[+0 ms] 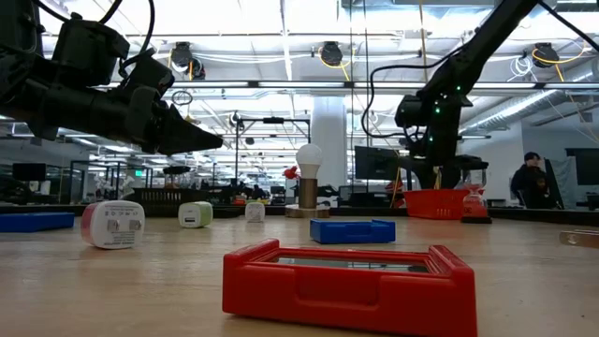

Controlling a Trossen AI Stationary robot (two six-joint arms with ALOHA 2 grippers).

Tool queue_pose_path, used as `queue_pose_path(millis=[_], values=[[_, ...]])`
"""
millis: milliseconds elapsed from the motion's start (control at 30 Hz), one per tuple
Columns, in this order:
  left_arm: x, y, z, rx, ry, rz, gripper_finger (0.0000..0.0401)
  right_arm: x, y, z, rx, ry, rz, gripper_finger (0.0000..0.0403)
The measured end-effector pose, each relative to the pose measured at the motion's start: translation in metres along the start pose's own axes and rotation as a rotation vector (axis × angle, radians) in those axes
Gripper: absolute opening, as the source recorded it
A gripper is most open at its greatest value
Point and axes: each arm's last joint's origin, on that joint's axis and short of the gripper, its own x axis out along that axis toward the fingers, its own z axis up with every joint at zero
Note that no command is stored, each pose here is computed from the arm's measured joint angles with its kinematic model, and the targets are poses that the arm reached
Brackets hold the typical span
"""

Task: Pick & Place Office items
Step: Put the top violet charger adapter into the blue bin

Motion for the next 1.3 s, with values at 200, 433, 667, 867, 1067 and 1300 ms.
queue_pose_path(millis=[200, 433, 667, 867, 1067, 1300], values=[[0.000, 0.000, 0.000, 0.000, 0.001, 0.000, 0.0033, -0.008, -0.001, 0.001, -0.042, -0.034, 0.025, 0.0182], [0.000, 0.000, 0.000, 0.001, 0.001, 0.000, 0.0033, -0.036, -0.009, 0.000, -0.056, -0.115, -0.085, 0.0132], [0.000, 0.000, 0.000, -0.002, 0.001, 0.000, 0.0033, -0.018, -0.010, -0.010, -0.075, -0.065, -0.100, 0.0031], [0.000, 0.000, 0.000, 0.004, 0.001, 0.000, 0.0033, -0.010, -0.008, -0.010, -0.117, -0.062, -0.102, 0.0004], [0.000, 0.000, 0.000, 0.003, 0.003, 0.000, 0.0033, -0.020, -0.004, -0.007, -0.139, -0.111, -0.020, 0.0010], [0.000, 0.000, 0.000, 0.004, 0.005, 0.000, 0.0033, -0.063, 0.012, -0.022, -0.312, -0.188, 0.045, 0.0006]])
